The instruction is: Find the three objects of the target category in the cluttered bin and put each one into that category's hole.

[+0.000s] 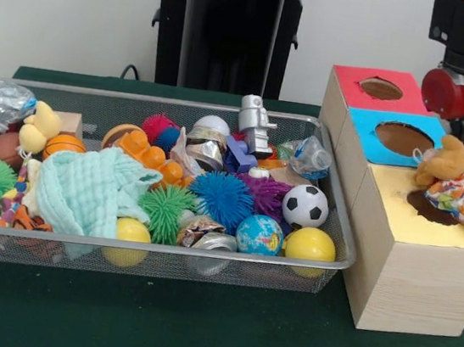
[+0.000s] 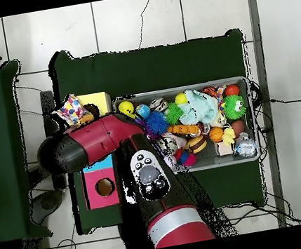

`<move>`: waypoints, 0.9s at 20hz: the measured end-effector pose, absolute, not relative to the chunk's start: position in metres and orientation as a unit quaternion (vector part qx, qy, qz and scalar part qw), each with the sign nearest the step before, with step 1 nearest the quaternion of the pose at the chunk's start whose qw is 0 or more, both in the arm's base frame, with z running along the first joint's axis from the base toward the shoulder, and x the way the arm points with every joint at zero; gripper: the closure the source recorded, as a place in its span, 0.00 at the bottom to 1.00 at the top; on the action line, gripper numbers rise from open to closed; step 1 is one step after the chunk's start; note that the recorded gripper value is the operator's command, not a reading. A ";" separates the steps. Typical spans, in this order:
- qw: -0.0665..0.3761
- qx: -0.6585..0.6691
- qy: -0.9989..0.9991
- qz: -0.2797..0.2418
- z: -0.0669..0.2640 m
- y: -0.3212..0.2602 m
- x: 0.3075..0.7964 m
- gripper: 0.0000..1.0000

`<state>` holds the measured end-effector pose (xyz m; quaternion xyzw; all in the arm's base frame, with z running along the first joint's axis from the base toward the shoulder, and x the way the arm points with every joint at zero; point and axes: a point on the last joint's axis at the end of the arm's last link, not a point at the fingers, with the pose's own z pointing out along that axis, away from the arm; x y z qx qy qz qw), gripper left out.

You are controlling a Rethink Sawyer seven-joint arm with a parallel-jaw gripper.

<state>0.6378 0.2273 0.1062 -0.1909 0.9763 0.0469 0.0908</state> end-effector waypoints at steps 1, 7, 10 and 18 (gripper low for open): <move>0.090 -0.185 0.978 0.046 0.107 0.219 0.639 1.00; 0.086 -0.148 0.984 0.042 0.110 0.166 0.644 1.00; 0.083 -0.134 0.987 0.037 0.111 0.138 0.641 1.00; 0.056 -0.144 0.988 0.012 0.096 0.083 0.601 1.00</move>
